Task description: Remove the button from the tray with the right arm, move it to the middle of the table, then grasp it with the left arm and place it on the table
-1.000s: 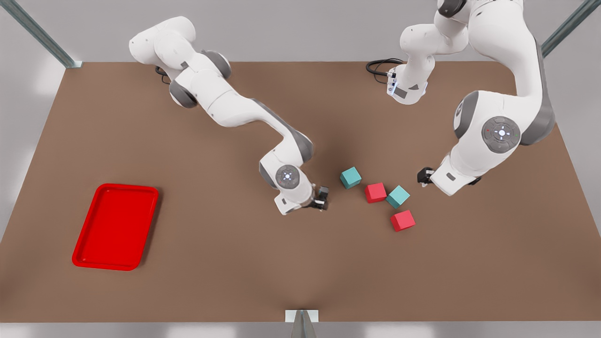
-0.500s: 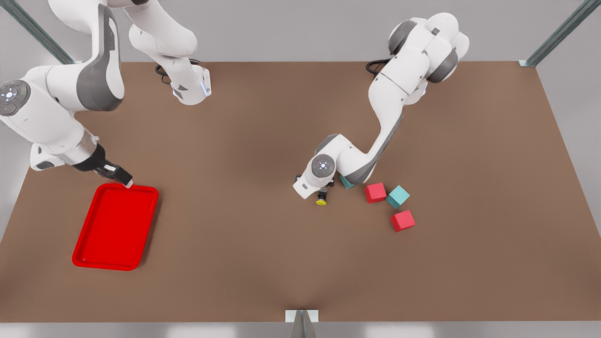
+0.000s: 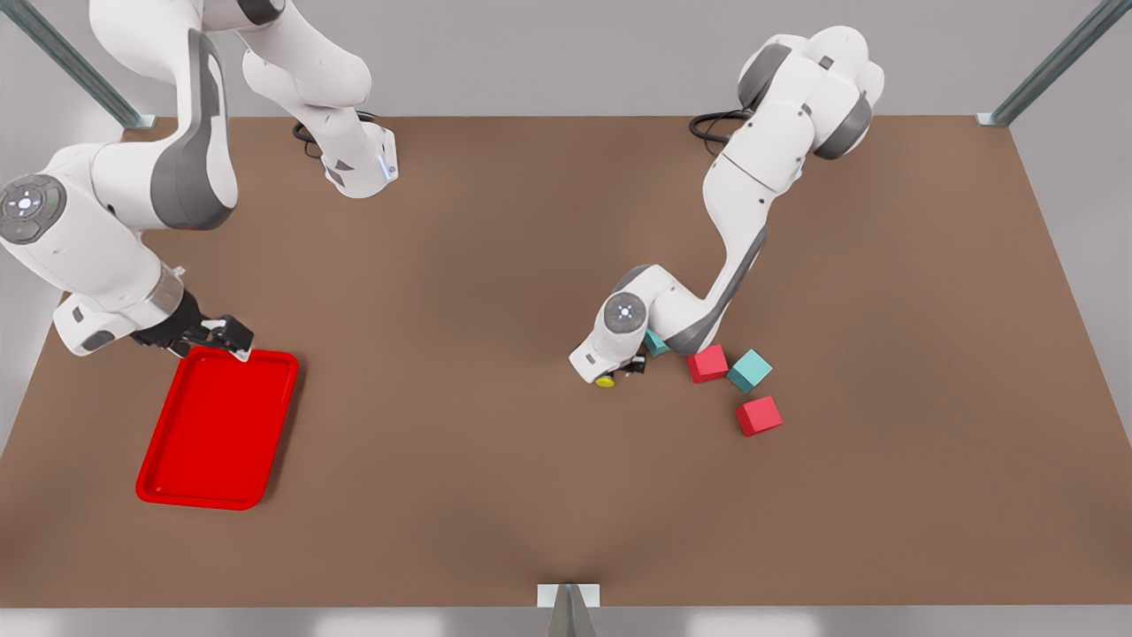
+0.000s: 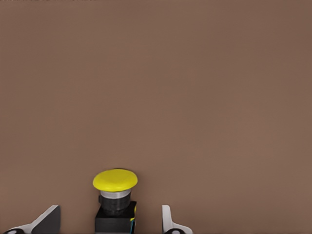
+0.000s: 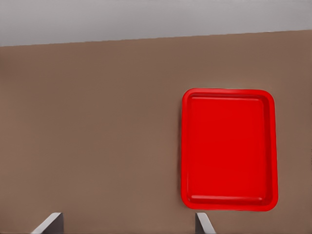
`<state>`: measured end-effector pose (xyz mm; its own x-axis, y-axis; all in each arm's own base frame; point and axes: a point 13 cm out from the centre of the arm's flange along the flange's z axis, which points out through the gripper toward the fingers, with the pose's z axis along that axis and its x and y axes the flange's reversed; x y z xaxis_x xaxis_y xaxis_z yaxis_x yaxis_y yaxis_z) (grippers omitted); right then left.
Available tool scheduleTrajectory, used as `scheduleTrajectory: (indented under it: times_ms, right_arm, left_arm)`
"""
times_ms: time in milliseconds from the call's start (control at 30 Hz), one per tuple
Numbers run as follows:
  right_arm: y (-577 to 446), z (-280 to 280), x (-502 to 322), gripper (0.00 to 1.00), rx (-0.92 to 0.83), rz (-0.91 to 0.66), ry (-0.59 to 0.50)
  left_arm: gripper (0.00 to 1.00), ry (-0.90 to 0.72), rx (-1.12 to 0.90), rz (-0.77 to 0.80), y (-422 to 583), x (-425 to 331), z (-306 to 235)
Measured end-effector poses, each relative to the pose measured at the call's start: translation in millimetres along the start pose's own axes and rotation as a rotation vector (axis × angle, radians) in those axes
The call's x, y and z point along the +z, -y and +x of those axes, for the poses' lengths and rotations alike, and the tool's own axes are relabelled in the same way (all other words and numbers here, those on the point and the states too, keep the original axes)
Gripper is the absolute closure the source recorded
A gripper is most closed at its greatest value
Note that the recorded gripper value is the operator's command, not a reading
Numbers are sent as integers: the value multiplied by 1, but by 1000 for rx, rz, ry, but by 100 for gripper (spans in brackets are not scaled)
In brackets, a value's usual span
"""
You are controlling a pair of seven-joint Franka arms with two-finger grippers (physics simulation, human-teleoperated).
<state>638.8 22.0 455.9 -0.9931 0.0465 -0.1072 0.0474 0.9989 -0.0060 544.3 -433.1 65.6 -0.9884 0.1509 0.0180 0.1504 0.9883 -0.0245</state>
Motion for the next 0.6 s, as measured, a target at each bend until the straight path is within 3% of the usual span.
scheduleTrajectory:
  times_ms: [467, 533, 600]
  right_arm:
    - [3, -6, 15, 0, -129, 3, -7]
    - [3, -7, 15, 0, -140, 4, -6]
    - [4, -7, 15, 0, -149, 5, -6]
  left_arm:
    - [0, -32, 91, -7, 0, 31, 10]
    - [33, -31, 98, -7, -1, 31, 10]
    - [46, -32, 102, -9, -1, 30, 9]
